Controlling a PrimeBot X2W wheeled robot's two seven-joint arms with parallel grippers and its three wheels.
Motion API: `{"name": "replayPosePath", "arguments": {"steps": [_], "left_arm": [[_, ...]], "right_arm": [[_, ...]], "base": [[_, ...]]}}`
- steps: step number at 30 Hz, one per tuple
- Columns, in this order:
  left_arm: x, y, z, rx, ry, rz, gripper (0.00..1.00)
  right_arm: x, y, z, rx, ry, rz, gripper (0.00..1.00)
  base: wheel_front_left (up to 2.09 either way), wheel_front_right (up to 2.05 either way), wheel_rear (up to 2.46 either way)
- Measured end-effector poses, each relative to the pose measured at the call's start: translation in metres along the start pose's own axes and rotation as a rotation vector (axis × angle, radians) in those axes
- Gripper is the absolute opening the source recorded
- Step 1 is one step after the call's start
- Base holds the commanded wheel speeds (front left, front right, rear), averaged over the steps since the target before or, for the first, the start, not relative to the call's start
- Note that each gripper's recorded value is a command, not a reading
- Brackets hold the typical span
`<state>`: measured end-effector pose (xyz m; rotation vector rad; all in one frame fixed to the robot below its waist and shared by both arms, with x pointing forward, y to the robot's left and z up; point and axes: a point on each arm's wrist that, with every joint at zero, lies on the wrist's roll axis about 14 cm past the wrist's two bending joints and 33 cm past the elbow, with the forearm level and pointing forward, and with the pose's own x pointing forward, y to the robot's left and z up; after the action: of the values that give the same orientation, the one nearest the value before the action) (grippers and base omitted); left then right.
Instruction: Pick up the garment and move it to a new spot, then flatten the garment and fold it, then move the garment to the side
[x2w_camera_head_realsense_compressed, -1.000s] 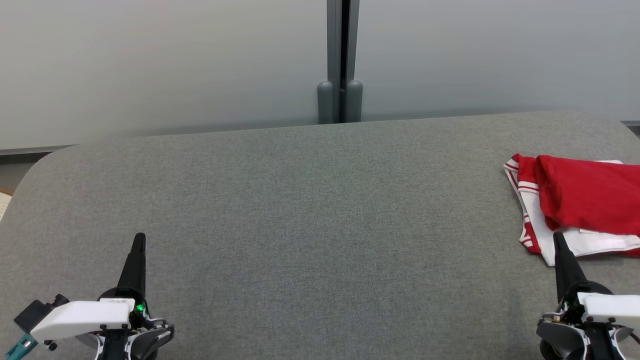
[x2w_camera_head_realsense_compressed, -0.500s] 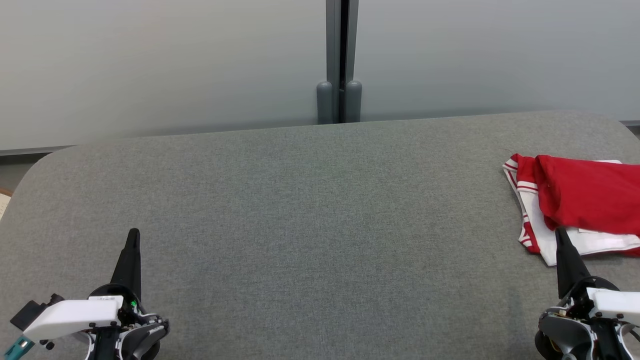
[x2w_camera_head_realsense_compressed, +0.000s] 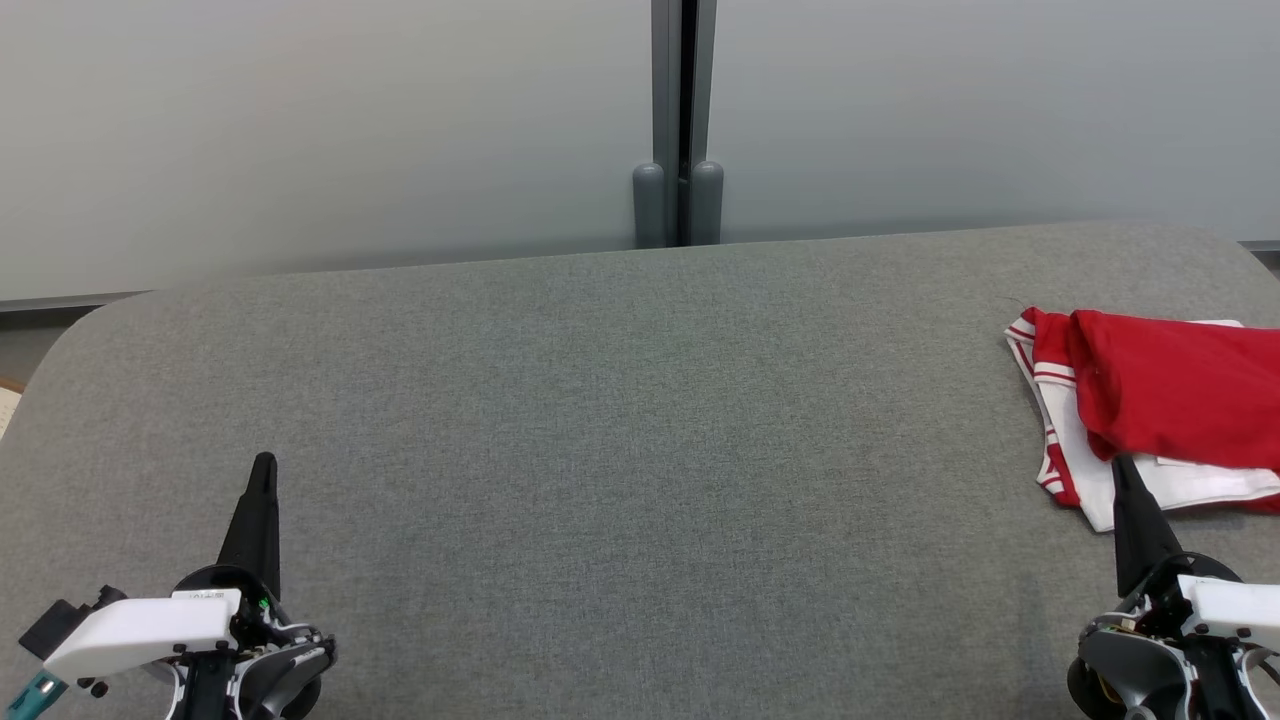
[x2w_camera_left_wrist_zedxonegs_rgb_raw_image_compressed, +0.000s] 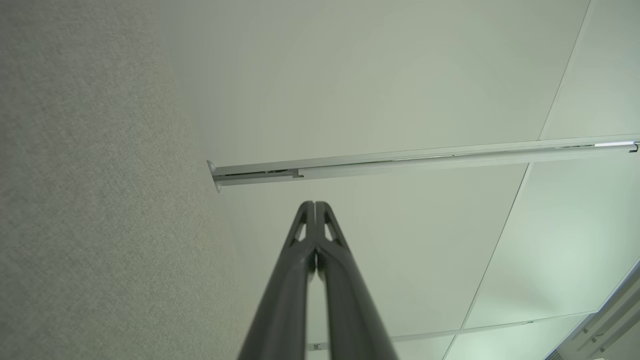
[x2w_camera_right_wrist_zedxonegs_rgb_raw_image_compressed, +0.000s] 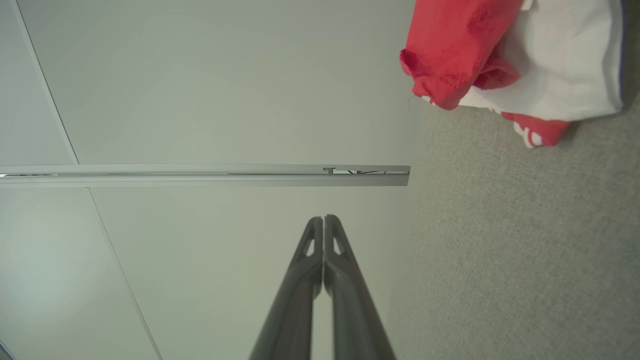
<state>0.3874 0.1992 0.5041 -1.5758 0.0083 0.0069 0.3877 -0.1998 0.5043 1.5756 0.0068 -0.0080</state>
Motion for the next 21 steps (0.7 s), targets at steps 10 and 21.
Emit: {"name": "replayPosePath", "arguments": {"steps": [10,21], "left_arm": [[0.0,0.0,-0.0001,-0.001,0.001,0.0,0.0],[-0.0001,0.0,0.0003,-0.001,-0.001,0.0,0.0]], "right_arm": [[0.0,0.0,0.0001,0.001,-0.001,0.0,0.0],[-0.0001,0.0,0.0003,0.002,-0.001,0.0,0.0]], "base": [[0.0,0.0,0.0],[0.0,0.0,0.0]]}}
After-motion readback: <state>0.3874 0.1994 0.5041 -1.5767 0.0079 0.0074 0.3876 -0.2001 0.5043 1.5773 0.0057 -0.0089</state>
